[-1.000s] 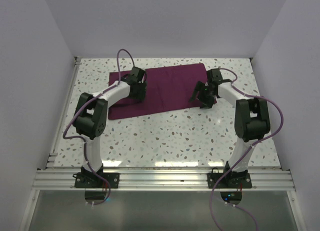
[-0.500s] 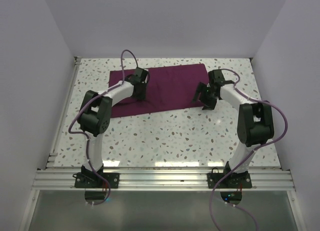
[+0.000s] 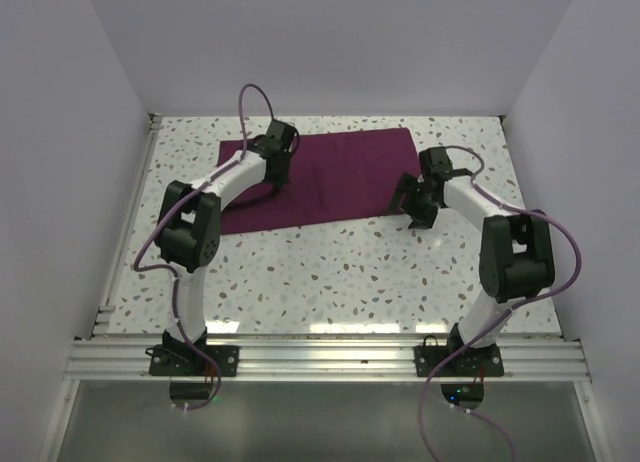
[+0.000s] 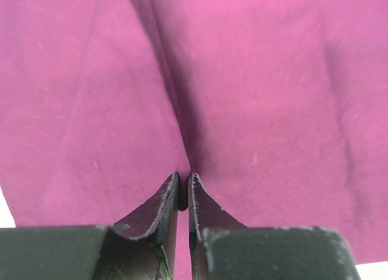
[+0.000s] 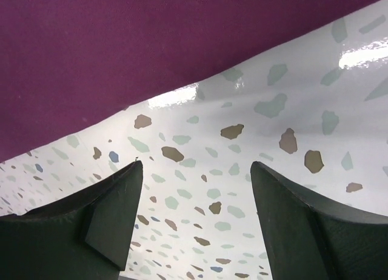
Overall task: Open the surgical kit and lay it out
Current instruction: Open the surgical kit at the center of the board.
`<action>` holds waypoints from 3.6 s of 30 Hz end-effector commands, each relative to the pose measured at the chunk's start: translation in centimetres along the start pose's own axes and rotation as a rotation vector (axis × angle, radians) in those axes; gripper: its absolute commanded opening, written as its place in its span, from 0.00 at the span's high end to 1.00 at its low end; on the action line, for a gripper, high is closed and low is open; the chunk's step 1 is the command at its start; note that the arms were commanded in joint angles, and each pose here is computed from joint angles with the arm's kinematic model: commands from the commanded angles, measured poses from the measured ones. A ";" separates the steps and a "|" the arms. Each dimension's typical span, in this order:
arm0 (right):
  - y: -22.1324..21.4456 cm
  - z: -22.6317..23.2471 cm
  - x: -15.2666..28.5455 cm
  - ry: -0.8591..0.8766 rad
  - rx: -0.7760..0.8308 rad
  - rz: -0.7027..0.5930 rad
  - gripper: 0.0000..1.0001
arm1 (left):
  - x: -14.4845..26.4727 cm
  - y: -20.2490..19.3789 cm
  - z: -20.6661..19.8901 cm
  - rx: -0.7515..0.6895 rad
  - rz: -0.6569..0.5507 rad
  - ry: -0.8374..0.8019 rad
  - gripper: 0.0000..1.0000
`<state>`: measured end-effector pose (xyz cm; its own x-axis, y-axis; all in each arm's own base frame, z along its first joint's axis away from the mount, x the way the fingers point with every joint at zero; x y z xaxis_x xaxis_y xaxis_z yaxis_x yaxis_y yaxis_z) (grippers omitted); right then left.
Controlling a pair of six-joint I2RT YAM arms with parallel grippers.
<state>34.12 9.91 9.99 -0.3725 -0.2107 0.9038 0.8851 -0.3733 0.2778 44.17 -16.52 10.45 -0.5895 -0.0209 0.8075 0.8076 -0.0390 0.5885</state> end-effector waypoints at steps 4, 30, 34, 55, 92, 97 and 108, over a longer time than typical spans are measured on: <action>1.4 0.8 2.9 -0.003 0.007 -0.093 0.24 | 2.1 3.5 0.3 0.023 -0.076 0.000 0.98; -7.2 -2.2 29.9 0.188 -0.192 -0.666 0.01 | 30.7 -23.0 -10.1 -0.225 0.111 -0.621 1.00; -10.0 -3.2 30.0 0.236 -0.197 -0.647 0.01 | 35.0 -31.3 -5.9 -0.089 0.250 -0.608 0.59; -9.7 -1.9 27.5 0.272 -0.105 -0.547 0.02 | 31.3 -16.3 -5.1 0.033 -0.504 -0.326 0.00; -1.6 0.7 22.7 0.075 0.084 -0.428 0.02 | -0.1 -1.2 -19.5 -0.290 -0.306 0.015 0.25; -1.4 1.3 22.0 0.079 0.097 -0.410 0.02 | -1.1 -1.7 -19.0 -0.279 -0.285 0.036 0.26; -0.8 1.8 21.1 0.062 0.117 -0.403 0.02 | -3.8 -3.1 -17.7 -0.244 -0.198 0.022 0.41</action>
<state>25.24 6.99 27.88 -0.6672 -0.1021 0.7379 0.7181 -0.3514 0.6007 43.58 -34.63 6.75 -0.7788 0.0000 0.6273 0.5989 -0.2976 0.7435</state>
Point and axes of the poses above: each gripper's point midway between its finger pads, its own x axis back along the fingers, its own z axis along the line the jaws close on, y = z × x, the point moved 5 cm from there along x, back along the fingers, and after that the axes turned 4 degrees about x, right-handed, at the moved point
